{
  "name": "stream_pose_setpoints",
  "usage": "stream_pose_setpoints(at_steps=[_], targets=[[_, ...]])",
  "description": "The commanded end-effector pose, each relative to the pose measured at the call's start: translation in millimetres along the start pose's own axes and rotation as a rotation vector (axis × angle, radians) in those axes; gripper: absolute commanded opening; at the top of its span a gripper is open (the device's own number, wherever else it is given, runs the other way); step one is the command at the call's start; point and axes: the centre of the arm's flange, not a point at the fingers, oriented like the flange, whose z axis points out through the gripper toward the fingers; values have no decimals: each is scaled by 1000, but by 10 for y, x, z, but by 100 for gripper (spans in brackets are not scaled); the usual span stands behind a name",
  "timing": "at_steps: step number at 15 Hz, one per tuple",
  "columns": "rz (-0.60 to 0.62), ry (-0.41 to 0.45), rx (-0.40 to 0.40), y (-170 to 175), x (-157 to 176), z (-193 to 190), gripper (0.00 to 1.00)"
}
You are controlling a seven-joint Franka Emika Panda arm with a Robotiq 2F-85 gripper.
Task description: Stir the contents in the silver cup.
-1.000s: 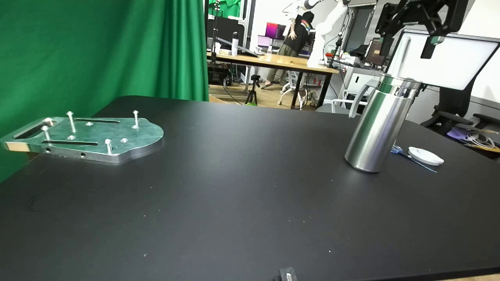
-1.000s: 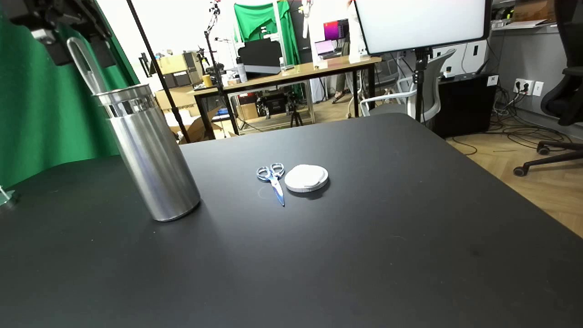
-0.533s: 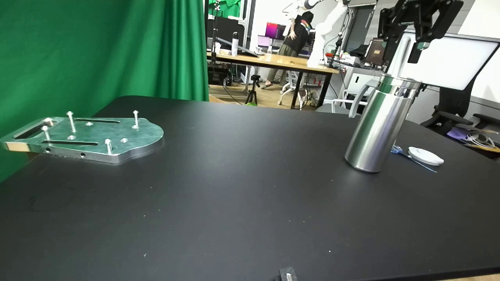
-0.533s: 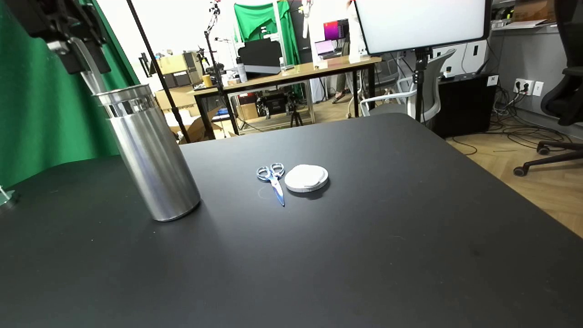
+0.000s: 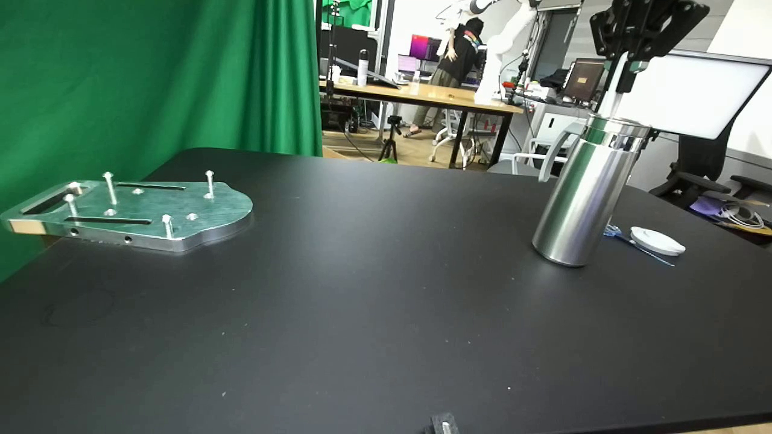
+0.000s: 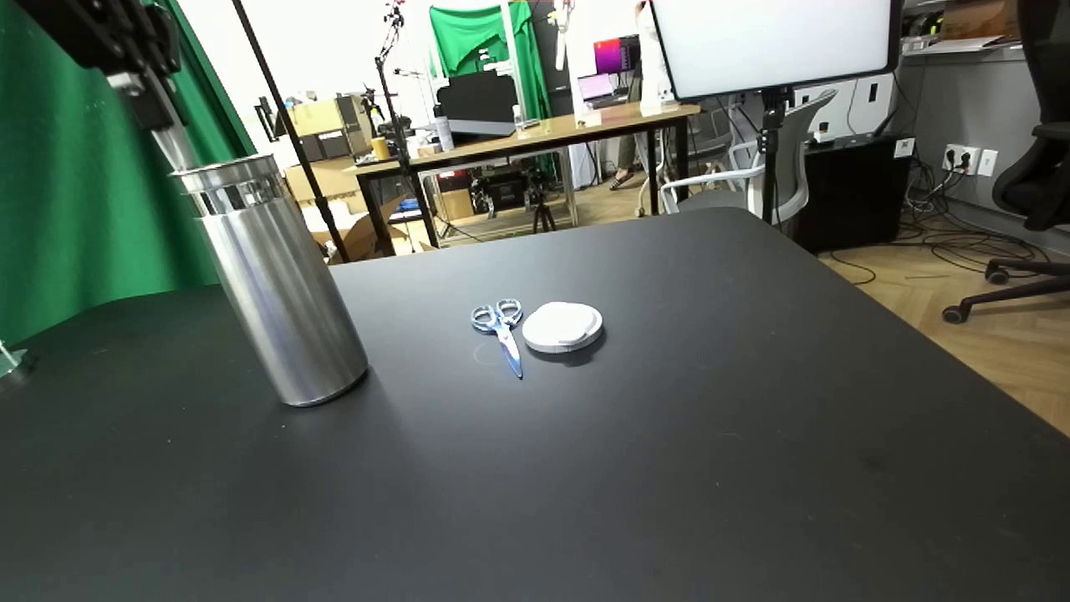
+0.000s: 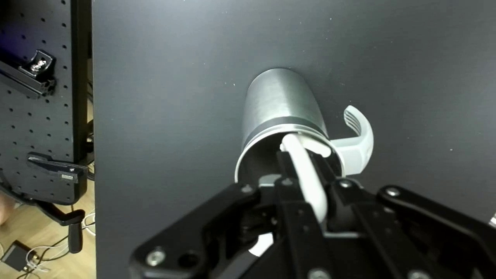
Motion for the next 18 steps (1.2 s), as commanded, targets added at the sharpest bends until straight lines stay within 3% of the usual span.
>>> stream_pose_setpoints(at_steps=[1,12,18], targets=[[-1,5,31,109,6,-273,4],[-35,2,118,387,24,-796,4],[24,-31,112,417,303,-525,4]])
